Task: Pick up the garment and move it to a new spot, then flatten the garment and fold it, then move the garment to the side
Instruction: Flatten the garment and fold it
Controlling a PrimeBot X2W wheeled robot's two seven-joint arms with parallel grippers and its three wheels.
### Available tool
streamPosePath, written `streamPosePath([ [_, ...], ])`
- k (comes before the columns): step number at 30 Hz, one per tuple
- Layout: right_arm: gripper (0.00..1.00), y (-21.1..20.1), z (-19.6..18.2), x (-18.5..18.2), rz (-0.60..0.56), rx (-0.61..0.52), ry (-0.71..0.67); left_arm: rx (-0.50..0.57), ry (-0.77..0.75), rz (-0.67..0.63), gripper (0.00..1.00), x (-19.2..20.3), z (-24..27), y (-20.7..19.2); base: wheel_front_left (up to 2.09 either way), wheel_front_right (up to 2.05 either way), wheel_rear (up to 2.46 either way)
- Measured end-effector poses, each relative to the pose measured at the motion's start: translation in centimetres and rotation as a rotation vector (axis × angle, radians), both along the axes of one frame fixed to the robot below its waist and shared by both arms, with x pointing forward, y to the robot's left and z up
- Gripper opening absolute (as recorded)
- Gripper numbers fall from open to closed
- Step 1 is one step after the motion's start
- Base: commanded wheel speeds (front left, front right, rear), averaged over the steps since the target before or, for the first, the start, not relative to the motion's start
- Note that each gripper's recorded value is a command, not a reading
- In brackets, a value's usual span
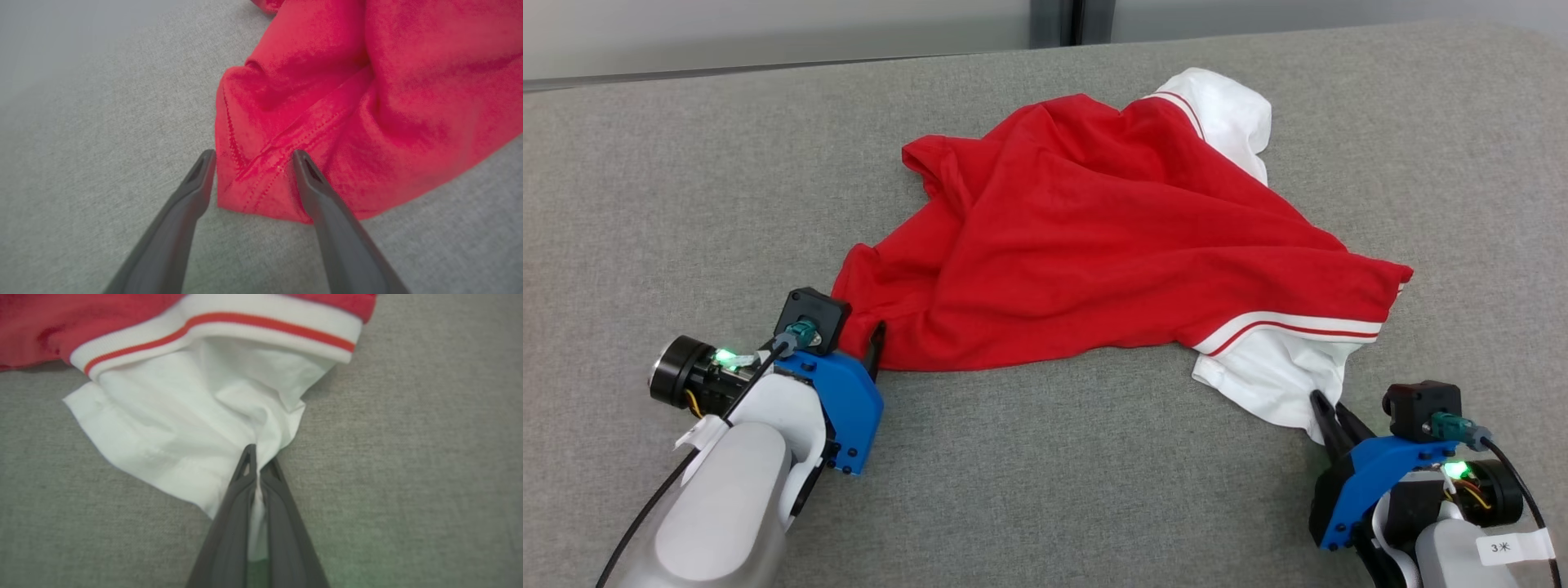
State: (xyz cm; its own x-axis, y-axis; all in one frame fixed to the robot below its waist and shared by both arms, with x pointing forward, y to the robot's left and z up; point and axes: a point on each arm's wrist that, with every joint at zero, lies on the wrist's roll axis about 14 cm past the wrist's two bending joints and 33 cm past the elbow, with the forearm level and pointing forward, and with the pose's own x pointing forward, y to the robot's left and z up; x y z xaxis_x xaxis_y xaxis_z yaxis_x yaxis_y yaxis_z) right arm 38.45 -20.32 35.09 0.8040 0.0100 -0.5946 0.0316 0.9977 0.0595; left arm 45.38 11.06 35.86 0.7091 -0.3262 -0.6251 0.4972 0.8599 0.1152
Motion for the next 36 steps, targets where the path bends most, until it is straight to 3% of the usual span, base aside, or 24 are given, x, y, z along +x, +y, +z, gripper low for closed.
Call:
streamPosePath([
  [14,0.00,0.1,0.3,-1.6,-0.005,0.016,0.033,0.015,0.037,-0.065,1.00,-0.8,0.0,-1.4,0.00,0.00,0.00],
  [15,0.00,0.1,0.2,-1.7,-0.006,0.018,0.033,0.016,0.032,-0.064,0.95,-0.8,0.1,-1.3,0.00,0.00,0.00],
  [17,0.00,0.2,0.0,-1.7,-0.007,0.024,0.028,0.014,0.021,-0.060,0.75,-0.8,0.3,-1.3,0.00,0.00,0.00],
  [18,0.00,0.2,0.0,-1.7,-0.007,0.024,0.028,0.014,0.021,-0.060,0.51,-0.8,0.3,-1.3,0.00,0.00,0.00],
  [19,0.00,0.4,-0.2,-1.7,-0.005,0.029,0.024,0.012,0.025,-0.063,0.46,-1.0,0.2,-1.4,0.00,0.00,0.00],
  [20,0.00,0.4,-0.2,-1.7,-0.005,0.029,0.024,0.012,0.025,-0.063,0.03,-1.0,0.2,-1.4,0.00,0.00,0.00],
  [28,0.00,0.8,-0.7,-1.5,-0.016,0.063,-0.029,-0.023,0.007,-0.056,0.00,-1.4,0.8,-1.5,0.00,0.00,0.00],
  [34,0.00,0.2,1.3,-1.2,-0.070,0.095,-0.166,-0.279,-0.151,0.082,0.00,-0.6,5.5,-2.1,0.00,0.00,0.00],
  [35,0.00,-0.1,3.2,-0.7,-0.086,0.105,-0.237,-0.418,-0.178,0.148,0.00,-0.9,7.2,-2.4,0.00,0.00,0.00],
  [36,0.00,-0.3,4.4,-0.4,-0.089,0.106,-0.278,-0.485,-0.186,0.177,0.00,-1.1,8.0,-2.6,0.00,0.00,0.00],
])
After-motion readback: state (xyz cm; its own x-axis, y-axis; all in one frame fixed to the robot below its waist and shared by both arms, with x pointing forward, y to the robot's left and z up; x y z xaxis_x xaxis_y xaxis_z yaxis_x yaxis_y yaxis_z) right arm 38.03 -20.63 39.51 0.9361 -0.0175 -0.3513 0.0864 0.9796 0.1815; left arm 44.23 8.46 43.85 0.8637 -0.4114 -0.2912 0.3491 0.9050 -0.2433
